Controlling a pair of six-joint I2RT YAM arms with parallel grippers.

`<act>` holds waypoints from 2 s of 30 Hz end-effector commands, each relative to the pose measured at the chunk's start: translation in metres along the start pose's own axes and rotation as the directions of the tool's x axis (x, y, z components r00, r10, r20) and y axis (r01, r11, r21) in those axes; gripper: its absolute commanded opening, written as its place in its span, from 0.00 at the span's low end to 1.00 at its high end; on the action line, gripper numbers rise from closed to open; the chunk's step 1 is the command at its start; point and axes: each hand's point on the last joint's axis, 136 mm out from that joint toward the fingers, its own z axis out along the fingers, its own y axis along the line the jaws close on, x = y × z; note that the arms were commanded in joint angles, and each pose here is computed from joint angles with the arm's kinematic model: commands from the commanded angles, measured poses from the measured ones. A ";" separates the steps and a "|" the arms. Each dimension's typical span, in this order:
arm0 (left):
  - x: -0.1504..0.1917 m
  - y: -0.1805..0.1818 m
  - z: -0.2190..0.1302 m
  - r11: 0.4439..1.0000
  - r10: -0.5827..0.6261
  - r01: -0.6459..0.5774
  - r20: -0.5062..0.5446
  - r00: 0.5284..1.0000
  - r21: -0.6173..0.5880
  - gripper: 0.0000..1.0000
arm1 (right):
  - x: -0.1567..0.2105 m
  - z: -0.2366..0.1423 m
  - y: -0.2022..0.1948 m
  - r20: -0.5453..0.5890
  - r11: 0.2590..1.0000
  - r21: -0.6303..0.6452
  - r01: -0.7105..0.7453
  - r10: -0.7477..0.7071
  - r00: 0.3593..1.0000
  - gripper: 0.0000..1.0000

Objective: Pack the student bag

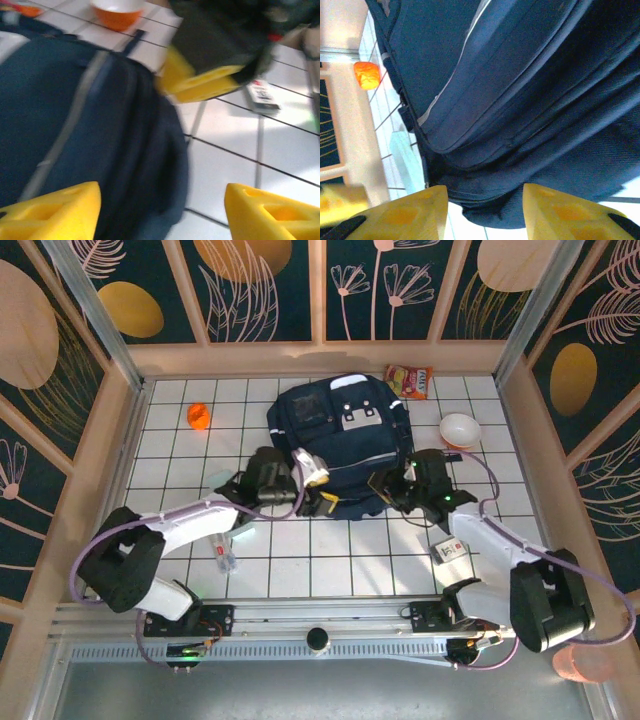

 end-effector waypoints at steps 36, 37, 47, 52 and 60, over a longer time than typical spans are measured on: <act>0.057 -0.017 0.011 0.767 0.634 -0.607 -0.105 0.766 0.206 0.00 | -0.087 0.015 0.010 0.024 0.961 0.036 0.273 -0.274 0.961 0.54; 0.053 -0.018 0.010 0.787 0.610 -0.588 -0.094 0.787 0.184 0.00 | -0.090 0.008 0.015 0.043 0.954 0.055 0.295 -0.298 0.954 0.55; 0.047 -0.012 0.014 0.864 0.493 -0.481 -0.055 0.868 0.146 0.04 | -0.009 -0.026 0.063 -0.033 0.832 0.200 0.517 -0.522 0.853 0.58; 0.035 -0.001 0.003 0.883 0.468 -0.465 -0.027 0.883 0.067 0.37 | 0.025 -0.021 0.052 -0.064 0.844 0.226 0.486 -0.485 0.872 0.58; 0.089 0.014 -0.001 0.750 0.661 -0.620 -0.225 0.716 0.230 0.69 | 0.055 -0.012 0.057 -0.124 0.920 0.056 0.388 -0.379 0.917 0.60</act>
